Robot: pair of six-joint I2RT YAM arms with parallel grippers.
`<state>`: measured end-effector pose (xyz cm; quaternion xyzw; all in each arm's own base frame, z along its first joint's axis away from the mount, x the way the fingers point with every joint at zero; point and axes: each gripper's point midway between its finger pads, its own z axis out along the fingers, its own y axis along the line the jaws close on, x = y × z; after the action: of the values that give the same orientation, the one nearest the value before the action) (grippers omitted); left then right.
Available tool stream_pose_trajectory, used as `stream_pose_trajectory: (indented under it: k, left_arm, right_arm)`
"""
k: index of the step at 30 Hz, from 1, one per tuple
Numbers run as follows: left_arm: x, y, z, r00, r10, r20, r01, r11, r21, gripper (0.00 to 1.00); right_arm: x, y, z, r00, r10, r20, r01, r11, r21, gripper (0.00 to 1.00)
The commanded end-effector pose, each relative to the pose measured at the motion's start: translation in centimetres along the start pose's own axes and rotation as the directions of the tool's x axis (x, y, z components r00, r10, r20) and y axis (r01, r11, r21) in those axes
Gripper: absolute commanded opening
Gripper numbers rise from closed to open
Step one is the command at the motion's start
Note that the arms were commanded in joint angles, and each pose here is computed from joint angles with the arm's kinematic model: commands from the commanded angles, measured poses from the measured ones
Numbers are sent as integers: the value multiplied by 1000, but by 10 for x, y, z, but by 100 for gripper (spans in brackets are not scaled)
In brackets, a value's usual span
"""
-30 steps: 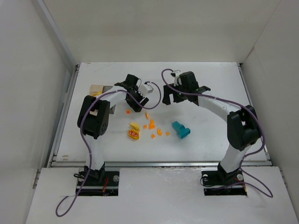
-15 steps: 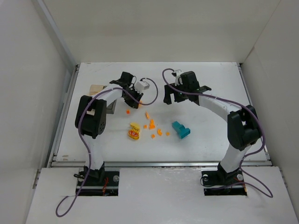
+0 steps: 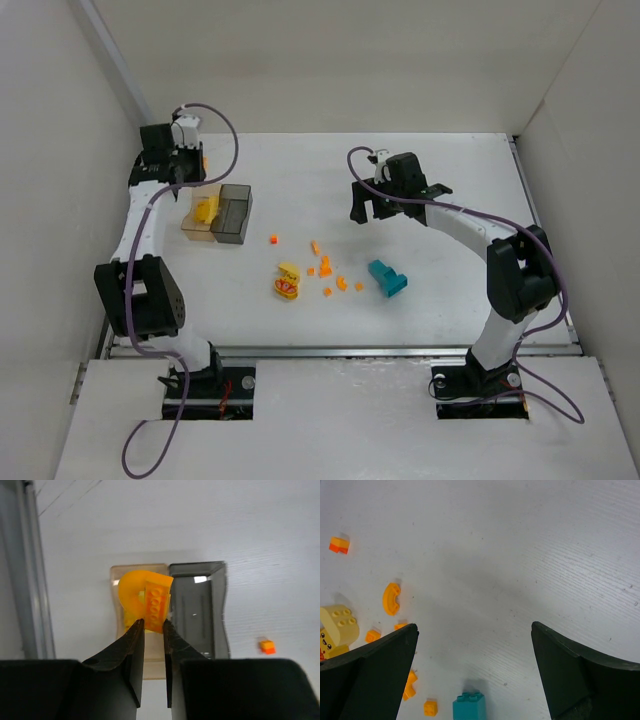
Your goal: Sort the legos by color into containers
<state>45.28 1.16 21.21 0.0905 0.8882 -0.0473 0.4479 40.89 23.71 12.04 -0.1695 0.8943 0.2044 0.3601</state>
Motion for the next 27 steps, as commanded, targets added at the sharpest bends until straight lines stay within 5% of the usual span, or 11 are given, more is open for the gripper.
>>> stream_pose_trajectory:
  k: [1, 9, 13, 14, 18, 22, 27]
  left_arm:
    - [43, 32, 8, 991, -91, -96, 77, 988, -136, 0]
    - [84, 54, 27, 975, -38, -217, -7, 979, -201, 6]
    - [100, 51, 34, 960, -52, -276, 1, 983, -181, 31]
    - [99, 49, 36, 959, -53, -279, 6, 986, -167, 44]
    - [97, 47, 32, 960, -27, -280, -16, 989, -148, 61]
    - [89, 46, 28, 963, 7, -269, -42, 991, -124, 63]
    - [43, -21, 15, 949, 285, -138, -284, 958, 31, 61]
  right_arm:
    - [-23, 2, -3, 998, -19, 63, 20, 1000, -9, 100]
    - [-27, 2, -2, 998, -28, 64, 29, 1000, -9, 100]
    - [-27, 2, -2, 997, -38, 64, 38, 999, -8, 100]
    - [-27, 2, -2, 997, -38, 64, 38, 999, -8, 100]
    - [-28, 0, -2, 997, -38, 66, 38, 999, 1, 100]
    - [-28, 0, -2, 997, -38, 66, 38, 999, 1, 100]
    - [-27, 2, -2, 997, -38, 64, 38, 999, -8, 100]
